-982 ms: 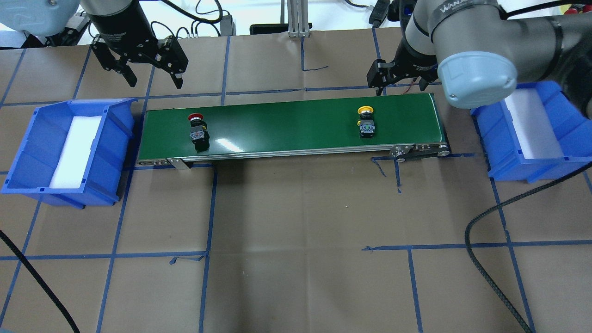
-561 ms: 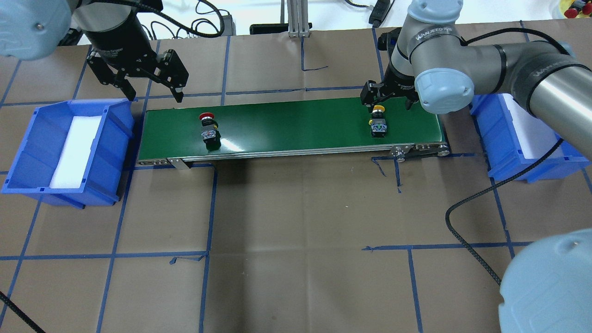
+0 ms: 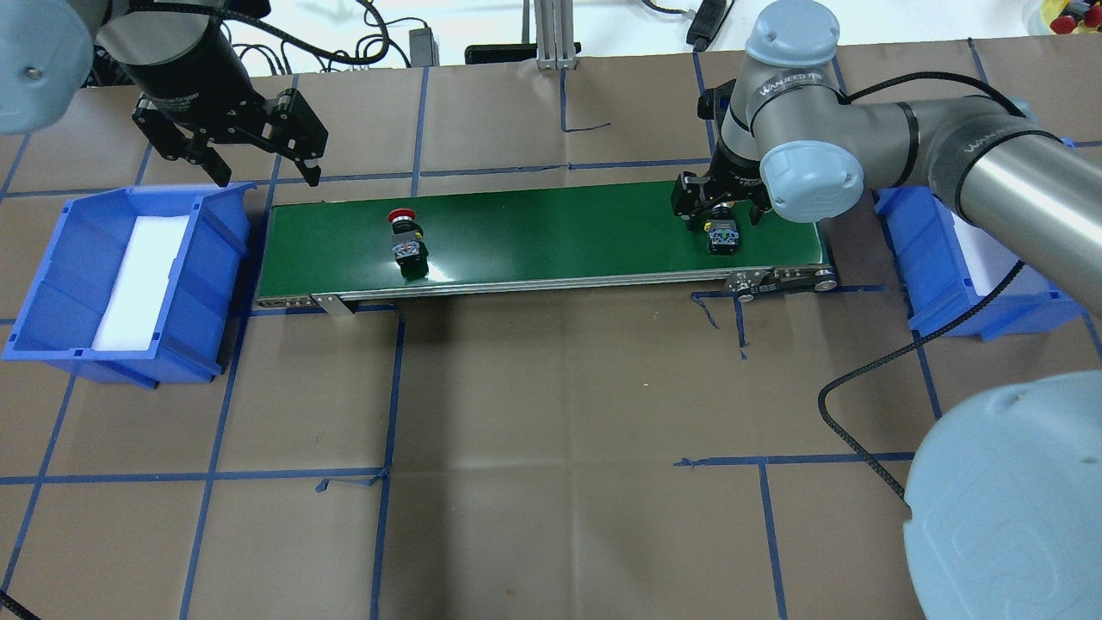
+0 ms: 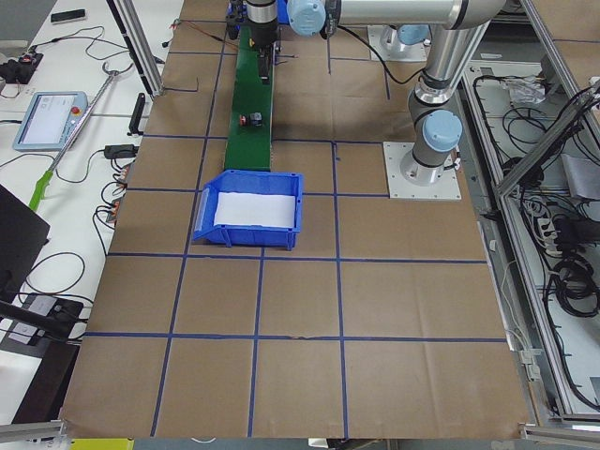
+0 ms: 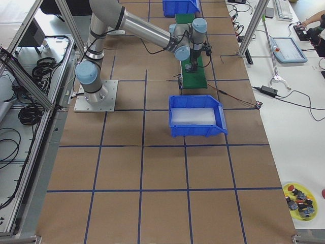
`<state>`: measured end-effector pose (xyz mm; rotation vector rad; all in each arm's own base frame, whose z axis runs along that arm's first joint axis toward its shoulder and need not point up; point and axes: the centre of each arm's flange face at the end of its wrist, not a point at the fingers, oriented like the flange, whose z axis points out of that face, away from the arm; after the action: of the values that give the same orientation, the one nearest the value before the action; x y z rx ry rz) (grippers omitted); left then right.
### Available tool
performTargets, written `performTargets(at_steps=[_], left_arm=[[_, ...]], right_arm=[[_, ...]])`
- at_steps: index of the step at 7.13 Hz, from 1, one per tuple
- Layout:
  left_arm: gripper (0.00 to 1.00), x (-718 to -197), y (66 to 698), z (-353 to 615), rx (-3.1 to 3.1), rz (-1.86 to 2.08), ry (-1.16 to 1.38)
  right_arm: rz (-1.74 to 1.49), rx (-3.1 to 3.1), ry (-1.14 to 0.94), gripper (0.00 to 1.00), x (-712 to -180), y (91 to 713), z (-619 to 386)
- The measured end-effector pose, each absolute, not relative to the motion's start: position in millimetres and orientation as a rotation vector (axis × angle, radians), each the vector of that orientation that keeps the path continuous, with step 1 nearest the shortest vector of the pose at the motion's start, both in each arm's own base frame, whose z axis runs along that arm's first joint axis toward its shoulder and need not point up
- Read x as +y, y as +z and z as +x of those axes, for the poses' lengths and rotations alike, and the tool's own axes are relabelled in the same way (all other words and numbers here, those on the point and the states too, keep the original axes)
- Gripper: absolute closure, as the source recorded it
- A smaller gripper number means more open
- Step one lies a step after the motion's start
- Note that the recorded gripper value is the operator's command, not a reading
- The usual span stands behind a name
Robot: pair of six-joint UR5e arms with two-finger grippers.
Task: Transport two buttons from left to right
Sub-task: 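Lower the right gripper onto the yellow button at the conveyor end and grasp, then carry the yellow button with the right gripper into the empty bin and release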
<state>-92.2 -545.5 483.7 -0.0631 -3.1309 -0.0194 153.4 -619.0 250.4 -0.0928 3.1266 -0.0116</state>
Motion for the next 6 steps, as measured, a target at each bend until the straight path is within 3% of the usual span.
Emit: performTargets(at_steps=[4,6], left_arm=[[0.00,-548.4,477.5,-89.1,-3.120,-0.048,-0.036],[0.00,-549.0,470.3,-89.9,-3.113,-0.058,-0.048]], right_arm=[[-0.095,3.129,0.005,0.94,-620.7,265.6,149.3],[-0.025,3.126,0.015,0.93,-634.3,330.5,115.8]])
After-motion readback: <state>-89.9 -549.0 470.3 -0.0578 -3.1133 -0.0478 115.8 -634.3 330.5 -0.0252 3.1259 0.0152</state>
